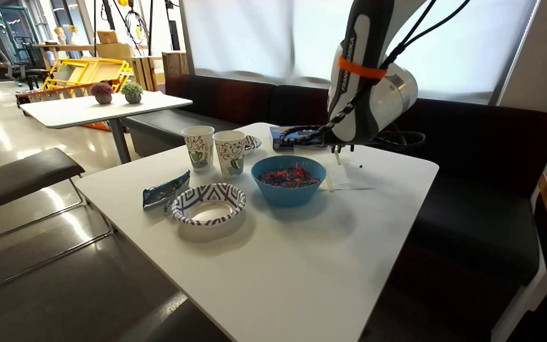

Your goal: Use the spoon to scoop some of the blue bowl's contents into the closest cup

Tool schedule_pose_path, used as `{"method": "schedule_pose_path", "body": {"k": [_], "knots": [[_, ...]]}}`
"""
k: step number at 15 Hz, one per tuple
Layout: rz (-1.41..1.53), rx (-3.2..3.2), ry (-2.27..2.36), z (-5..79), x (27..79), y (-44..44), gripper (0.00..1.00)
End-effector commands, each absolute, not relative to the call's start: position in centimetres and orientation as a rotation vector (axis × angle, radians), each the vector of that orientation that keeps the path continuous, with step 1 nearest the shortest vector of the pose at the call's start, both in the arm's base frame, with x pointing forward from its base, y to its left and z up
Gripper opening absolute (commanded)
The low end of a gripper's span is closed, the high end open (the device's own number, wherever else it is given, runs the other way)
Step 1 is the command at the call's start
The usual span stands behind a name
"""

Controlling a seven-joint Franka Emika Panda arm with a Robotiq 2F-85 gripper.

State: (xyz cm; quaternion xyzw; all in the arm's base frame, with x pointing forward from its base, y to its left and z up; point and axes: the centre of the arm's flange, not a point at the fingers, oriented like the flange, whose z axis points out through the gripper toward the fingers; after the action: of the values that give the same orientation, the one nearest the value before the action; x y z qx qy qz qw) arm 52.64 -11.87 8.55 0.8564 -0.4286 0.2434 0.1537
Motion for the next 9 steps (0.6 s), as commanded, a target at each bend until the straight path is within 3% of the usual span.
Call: {"method": "schedule_pose_path", "body": {"k": [1,9], "knots": [[0.698,2.569,-1.028,14.1,48.7,-10.6,0.03],[0.667,2.839,-0.459,20.1,43.5,-5.7,0.03]]}}
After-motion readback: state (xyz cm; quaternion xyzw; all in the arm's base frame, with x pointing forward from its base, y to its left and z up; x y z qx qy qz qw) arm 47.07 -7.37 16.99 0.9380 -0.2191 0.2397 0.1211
